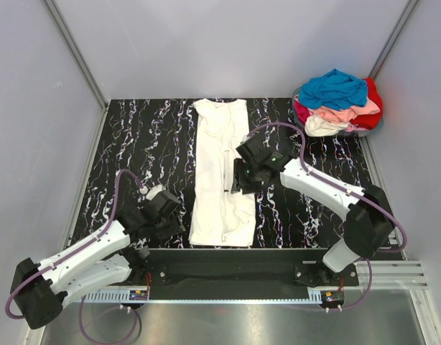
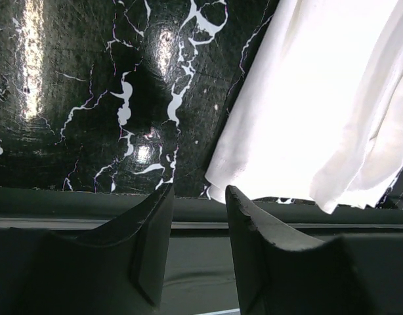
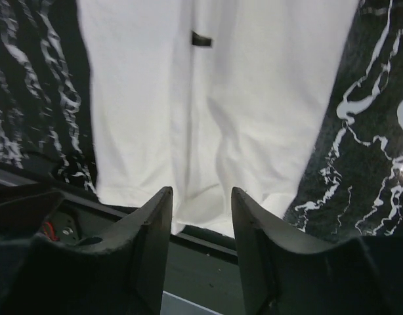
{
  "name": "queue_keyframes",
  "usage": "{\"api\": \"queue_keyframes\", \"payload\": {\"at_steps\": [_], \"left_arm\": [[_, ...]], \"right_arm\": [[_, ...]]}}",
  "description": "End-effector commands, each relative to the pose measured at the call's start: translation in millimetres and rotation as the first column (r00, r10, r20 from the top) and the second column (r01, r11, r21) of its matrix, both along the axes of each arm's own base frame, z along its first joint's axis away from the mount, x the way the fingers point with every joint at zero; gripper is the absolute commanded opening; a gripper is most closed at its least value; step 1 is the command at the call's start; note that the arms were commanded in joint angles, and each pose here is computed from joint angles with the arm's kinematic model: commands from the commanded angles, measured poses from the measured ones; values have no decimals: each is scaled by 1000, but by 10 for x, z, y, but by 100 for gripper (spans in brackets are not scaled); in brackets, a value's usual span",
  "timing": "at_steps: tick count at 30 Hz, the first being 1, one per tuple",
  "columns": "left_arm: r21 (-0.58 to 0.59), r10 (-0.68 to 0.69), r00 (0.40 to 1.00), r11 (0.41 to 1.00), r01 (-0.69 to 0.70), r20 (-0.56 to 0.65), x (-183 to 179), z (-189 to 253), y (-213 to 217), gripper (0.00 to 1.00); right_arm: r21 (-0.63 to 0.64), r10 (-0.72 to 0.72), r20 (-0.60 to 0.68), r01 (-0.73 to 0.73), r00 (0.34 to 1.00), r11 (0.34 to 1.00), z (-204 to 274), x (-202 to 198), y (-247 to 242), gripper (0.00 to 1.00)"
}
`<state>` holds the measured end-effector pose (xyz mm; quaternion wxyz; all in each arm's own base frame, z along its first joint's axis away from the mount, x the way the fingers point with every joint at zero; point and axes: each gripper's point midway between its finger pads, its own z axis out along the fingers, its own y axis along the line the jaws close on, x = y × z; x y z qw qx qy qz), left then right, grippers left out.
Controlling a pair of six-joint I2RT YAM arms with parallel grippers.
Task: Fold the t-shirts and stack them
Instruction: Fold the tshirt
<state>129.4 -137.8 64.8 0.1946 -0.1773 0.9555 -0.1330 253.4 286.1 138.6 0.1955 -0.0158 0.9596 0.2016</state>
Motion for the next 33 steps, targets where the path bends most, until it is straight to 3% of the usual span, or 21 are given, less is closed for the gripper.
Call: {"api": "queue_keyframes", "payload": {"at_steps": [1,25,29,33], "left_arm": [[8,19,999,1000,-19,27,54,3,9,43],[21,16,1000,1000,-17,8,-17,-232,62,43],[24,16,1000,1000,-16,5,-19,-263,65,43],[26,13,1000,1000,-13,-2,-26,-304,61,43]], "right_arm": [[-109,-5,-146,-11,989,994,-482,-325,-240,48],[-138,81,-230,-114,970,984,-955,-646,114,41],[-148,87,-222,-122,971,982,-954,-635,153,23],[-207,85,-208,-129,974,970,-956,-637,124,12]]}}
